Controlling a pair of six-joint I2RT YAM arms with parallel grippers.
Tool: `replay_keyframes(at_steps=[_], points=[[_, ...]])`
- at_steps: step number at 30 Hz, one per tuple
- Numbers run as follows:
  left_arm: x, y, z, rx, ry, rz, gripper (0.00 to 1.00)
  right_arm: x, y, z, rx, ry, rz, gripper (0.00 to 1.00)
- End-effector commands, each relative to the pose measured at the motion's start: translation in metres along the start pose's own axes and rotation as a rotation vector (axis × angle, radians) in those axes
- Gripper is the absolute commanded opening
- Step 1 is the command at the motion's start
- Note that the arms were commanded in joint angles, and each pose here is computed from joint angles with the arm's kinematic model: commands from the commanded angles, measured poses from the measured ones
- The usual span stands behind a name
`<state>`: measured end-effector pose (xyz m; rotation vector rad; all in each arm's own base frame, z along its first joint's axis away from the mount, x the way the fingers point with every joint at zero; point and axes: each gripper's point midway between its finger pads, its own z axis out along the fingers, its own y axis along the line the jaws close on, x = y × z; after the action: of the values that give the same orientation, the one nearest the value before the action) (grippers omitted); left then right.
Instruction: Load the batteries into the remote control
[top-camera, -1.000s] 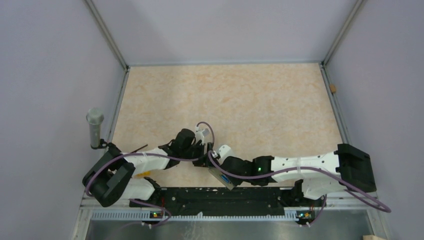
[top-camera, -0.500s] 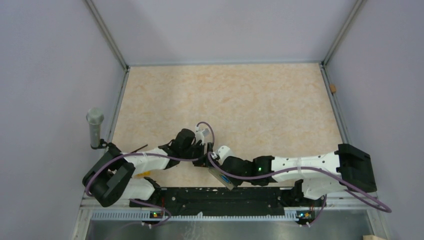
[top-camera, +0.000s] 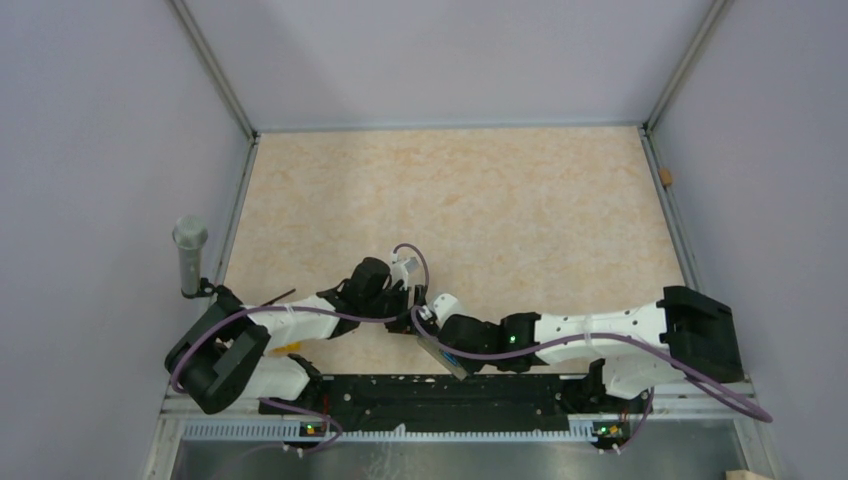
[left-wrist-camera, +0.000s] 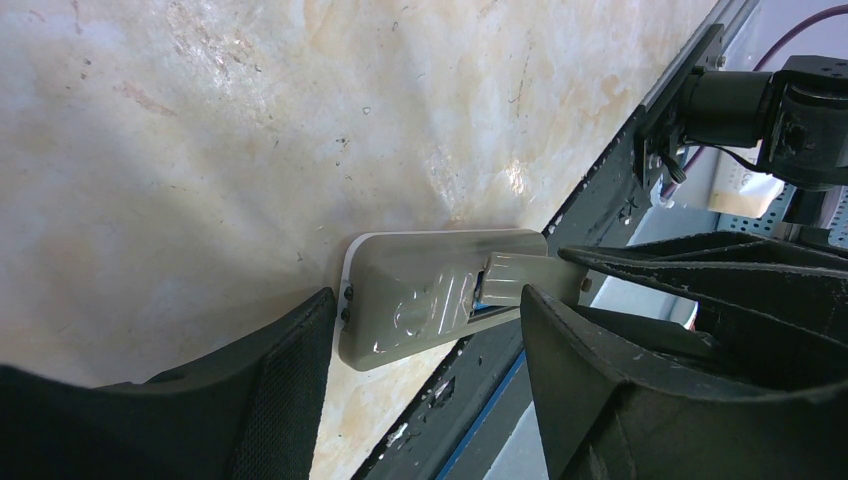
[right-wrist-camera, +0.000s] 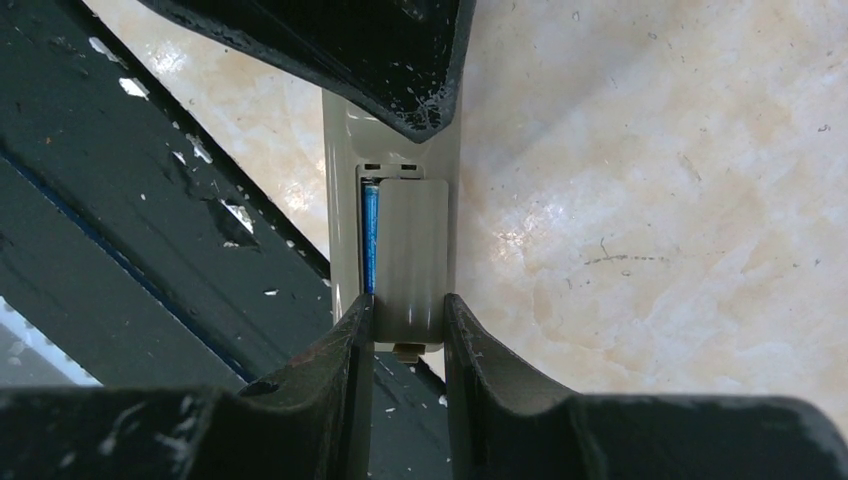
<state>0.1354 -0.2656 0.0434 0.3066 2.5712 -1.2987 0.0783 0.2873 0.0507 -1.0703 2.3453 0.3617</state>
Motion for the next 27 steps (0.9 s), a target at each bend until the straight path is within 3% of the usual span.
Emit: replay_keyframes(at_steps=[1,27], points=[[-0.0023,-0.0065,-0.0021,0.028,-0.021,0.032,0.69,-0.0330,0.0092,-0.0029,-0.021,-0.079,0.047,0.00],[-0.0026,-0.0068,-0.0023,0.030,-0.022,0.037,0.69,-0.0263,0.0131,-0.0069,-0.049,-0.053,0.066,0.00]])
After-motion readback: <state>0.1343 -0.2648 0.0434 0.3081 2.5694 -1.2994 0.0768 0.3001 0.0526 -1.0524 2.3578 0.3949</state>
